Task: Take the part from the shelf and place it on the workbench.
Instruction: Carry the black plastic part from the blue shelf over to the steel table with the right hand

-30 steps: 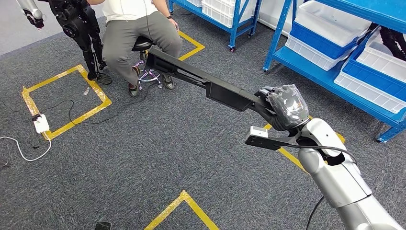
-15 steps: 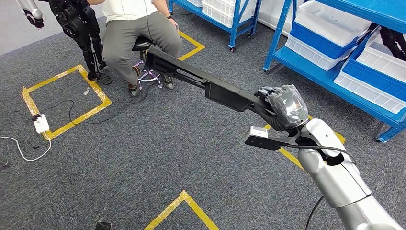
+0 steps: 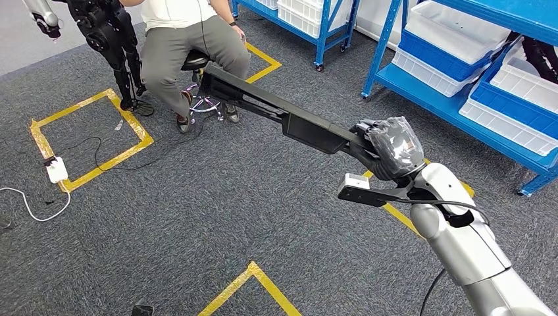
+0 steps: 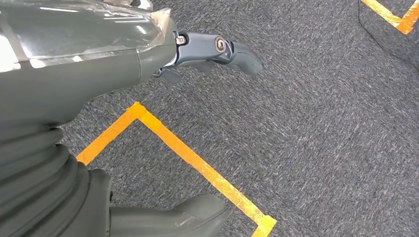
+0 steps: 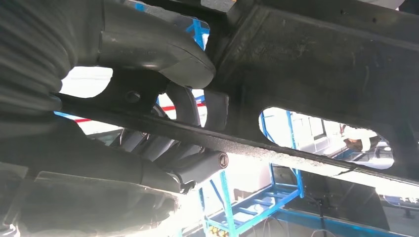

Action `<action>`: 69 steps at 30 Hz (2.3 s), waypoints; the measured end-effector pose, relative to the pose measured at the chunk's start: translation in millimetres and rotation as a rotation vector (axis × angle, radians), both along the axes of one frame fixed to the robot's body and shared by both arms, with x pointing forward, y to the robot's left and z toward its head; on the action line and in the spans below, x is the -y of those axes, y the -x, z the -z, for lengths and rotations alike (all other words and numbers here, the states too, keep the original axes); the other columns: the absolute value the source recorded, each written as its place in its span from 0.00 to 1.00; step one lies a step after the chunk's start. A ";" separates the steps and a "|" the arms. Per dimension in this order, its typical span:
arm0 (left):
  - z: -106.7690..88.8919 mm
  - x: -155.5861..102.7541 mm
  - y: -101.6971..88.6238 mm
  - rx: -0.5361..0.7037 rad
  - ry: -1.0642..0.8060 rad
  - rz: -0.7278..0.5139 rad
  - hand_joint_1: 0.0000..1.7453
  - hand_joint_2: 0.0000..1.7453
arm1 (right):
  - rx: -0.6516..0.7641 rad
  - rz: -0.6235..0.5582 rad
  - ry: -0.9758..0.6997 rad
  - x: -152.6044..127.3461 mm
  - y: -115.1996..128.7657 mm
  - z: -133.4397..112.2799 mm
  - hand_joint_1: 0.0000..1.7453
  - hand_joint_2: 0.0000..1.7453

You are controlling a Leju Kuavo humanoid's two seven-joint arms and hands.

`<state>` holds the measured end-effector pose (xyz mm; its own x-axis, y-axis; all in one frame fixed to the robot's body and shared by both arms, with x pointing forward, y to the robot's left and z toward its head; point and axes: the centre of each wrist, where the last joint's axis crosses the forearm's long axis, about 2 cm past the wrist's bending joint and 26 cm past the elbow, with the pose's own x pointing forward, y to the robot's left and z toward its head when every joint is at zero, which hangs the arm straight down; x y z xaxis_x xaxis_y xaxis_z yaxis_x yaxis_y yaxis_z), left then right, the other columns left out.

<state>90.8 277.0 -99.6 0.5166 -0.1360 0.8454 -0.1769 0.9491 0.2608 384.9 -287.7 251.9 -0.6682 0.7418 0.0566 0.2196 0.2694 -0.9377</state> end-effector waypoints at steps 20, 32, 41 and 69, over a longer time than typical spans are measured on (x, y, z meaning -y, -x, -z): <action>0.0 0.2 -0.4 0.002 0.005 0.013 0.00 1.00 | 0.008 0.012 0.017 4.7 0.2 0.2 1.00 1.00; -0.1 0.4 -0.5 0.002 0.006 0.015 0.00 1.00 | 0.009 0.016 0.023 4.5 0.4 0.8 1.00 1.00; -0.1 1.0 -1.8 0.002 0.018 0.015 0.00 1.00 | 0.017 0.027 0.025 4.5 1.7 3.4 1.00 1.00; 0.6 0.3 -5.0 -0.027 0.033 0.027 0.00 1.00 | 0.063 0.043 0.004 -1.7 2.8 4.8 1.00 1.00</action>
<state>95.8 276.7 -100.2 0.5357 -0.1231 0.8354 -0.1440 0.9615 0.2340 382.1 -286.0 247.0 -0.6380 0.7699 0.0127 0.2896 0.2552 -0.9225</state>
